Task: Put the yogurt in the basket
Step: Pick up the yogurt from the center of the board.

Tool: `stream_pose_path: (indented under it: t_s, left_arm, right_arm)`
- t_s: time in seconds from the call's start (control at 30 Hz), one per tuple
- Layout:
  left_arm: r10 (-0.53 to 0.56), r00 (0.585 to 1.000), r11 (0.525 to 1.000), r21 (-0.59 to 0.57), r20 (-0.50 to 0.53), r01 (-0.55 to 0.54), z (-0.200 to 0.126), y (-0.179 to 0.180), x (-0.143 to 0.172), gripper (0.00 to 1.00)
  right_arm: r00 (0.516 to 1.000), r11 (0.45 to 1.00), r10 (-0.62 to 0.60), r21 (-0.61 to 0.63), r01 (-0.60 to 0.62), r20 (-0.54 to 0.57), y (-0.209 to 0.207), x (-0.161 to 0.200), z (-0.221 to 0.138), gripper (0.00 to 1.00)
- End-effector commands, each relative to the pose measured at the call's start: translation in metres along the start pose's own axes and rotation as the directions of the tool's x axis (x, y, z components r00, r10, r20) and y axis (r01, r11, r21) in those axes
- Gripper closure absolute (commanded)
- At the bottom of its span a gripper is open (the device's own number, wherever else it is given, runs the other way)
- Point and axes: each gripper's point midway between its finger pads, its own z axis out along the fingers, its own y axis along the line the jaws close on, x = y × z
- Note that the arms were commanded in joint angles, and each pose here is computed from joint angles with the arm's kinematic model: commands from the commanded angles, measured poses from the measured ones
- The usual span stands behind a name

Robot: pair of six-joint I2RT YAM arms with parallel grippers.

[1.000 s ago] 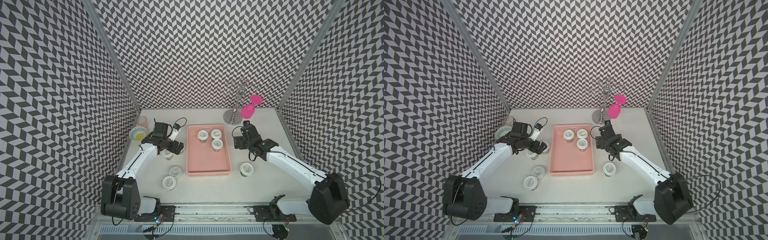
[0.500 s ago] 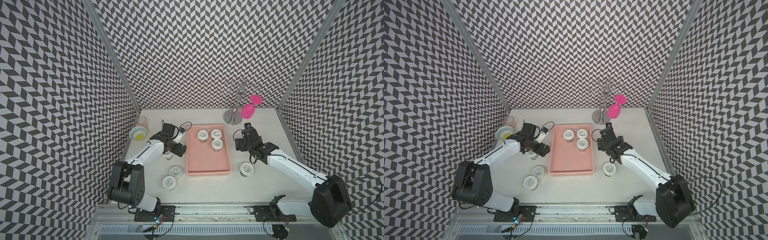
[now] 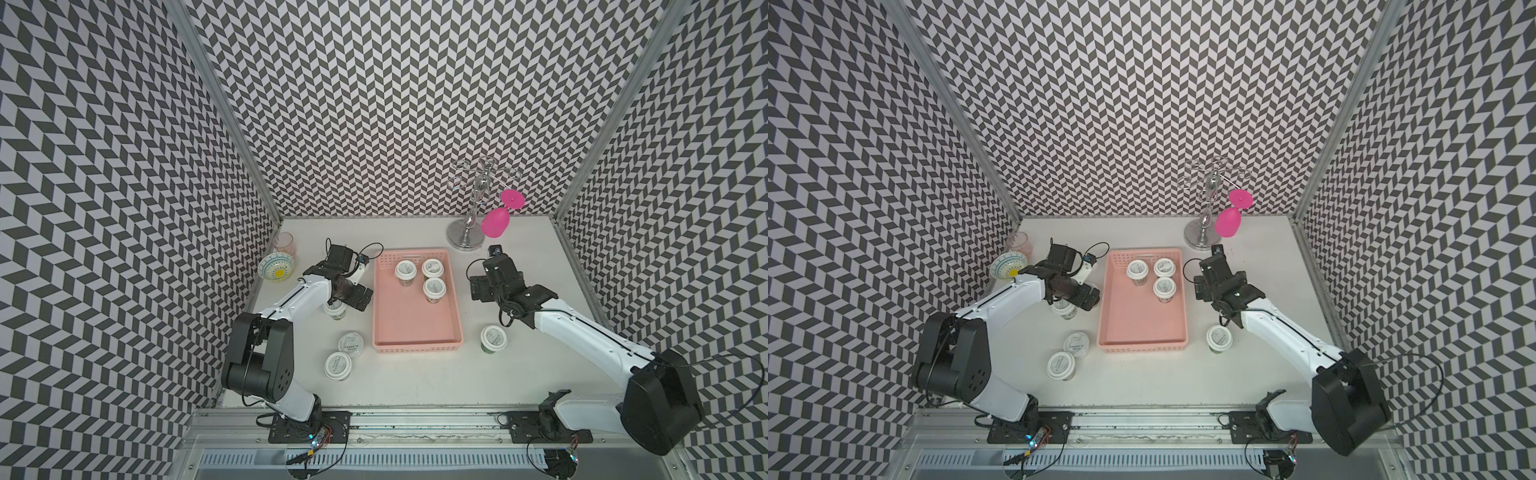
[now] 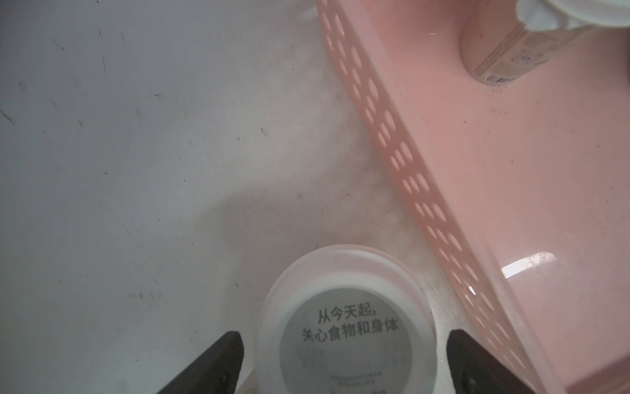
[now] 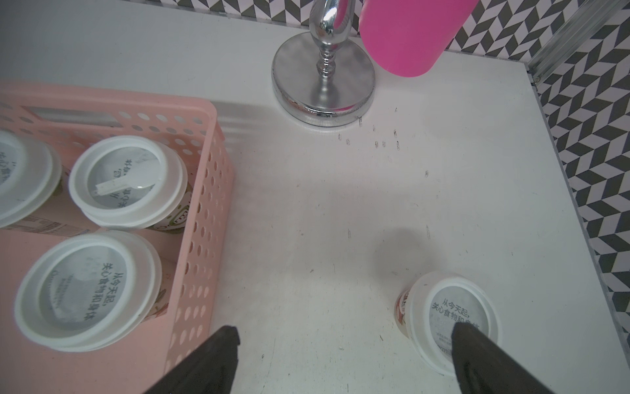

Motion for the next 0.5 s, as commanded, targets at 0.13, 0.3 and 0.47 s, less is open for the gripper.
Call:
stream_pose_path:
  t_s: [0.13,0.3,0.47]
  left_arm:
    - [0.005,1.0,1.0,0.005,0.008,-0.005,-0.0024,-0.0024,-0.0073,0.15]
    - [0.006,1.0,1.0,0.004,0.008,-0.006,-0.0027,-0.0024,-0.0074,0.2]
    - [0.006,1.0,1.0,0.006,0.008,-0.006,-0.0022,-0.003,-0.0072,0.26]
  right_arm:
    - [0.998,1.0,0.016,0.001,-0.016,0.055,-0.0021,-0.0124,-0.0048,0.01]
    - [0.998,1.0,0.018,0.001,-0.018,0.055,-0.0026,-0.0121,-0.0049,0.0]
    - [0.998,1.0,0.016,0.0,-0.016,0.054,-0.0018,-0.0118,-0.0044,0.01]
